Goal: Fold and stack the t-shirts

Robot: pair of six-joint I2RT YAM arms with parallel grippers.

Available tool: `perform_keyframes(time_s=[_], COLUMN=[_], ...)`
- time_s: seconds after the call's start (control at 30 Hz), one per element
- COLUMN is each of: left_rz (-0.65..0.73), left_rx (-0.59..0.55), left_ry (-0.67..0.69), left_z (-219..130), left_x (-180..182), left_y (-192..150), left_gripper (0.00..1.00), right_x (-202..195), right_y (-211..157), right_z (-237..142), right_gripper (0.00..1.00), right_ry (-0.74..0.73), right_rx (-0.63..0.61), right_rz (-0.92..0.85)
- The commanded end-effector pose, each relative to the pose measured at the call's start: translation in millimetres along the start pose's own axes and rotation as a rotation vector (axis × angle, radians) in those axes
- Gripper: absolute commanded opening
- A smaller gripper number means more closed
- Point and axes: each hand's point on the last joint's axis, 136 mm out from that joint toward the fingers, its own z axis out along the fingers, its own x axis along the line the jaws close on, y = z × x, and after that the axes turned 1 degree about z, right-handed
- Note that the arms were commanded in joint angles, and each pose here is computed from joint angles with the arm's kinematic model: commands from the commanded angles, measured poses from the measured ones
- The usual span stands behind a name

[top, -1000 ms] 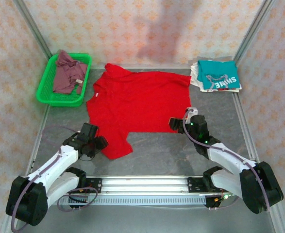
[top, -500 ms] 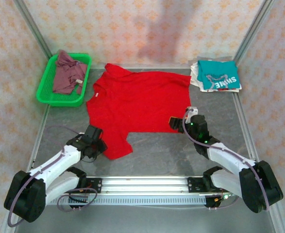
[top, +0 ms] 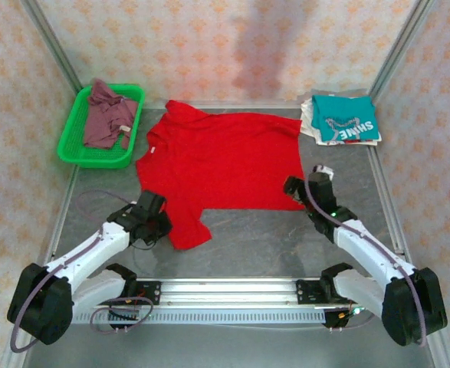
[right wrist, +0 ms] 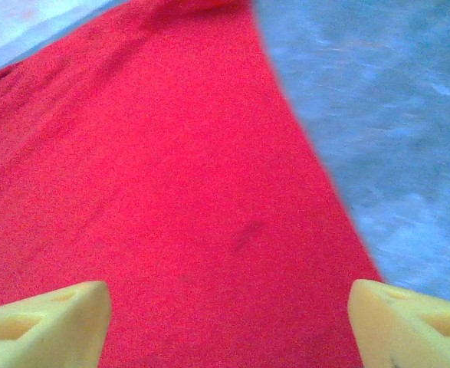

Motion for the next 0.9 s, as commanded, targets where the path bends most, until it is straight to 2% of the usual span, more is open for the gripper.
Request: perform_keyframes(time_s=[0.0, 0.17, 0.3, 0.53, 0.87], left_rz=[0.056, 0.054, 0.058, 0.087, 0.040], left_rx=[-0.021, -0.028, -0.008, 0.002, 0.102], left_ry=[0.014, 0.011, 0.022, 0.054, 0.052], left_z=[-21.4, -30.7, -38.0, -61.9, -41.2], left_x=[-7.7, -12.4, -15.8, -14.6, 5.3], left_y=[9.5, 16.4, 17.9, 20.4, -9.7], left_gripper=[0.00, 0.00, 0.00, 0.00, 0.00], right_x=[-46.4, -56.8, -64.4, -57.3, -65.3], right_y=[-23.5, -50.0, -69.8, -75.6, -70.4], right_z=[-6.1, 0.5, 10.7, 29.5, 43.2], right_gripper=[0.79, 0.75, 0.69, 0.58, 0.33], right_ry=[-0.167, -0.212, -0.244, -0.208, -0.228], right_rx=[0.167, 0.382, 0.489, 0.518, 0.453], right_rz=[0.148, 0.180, 0.220, 0.268, 0.256])
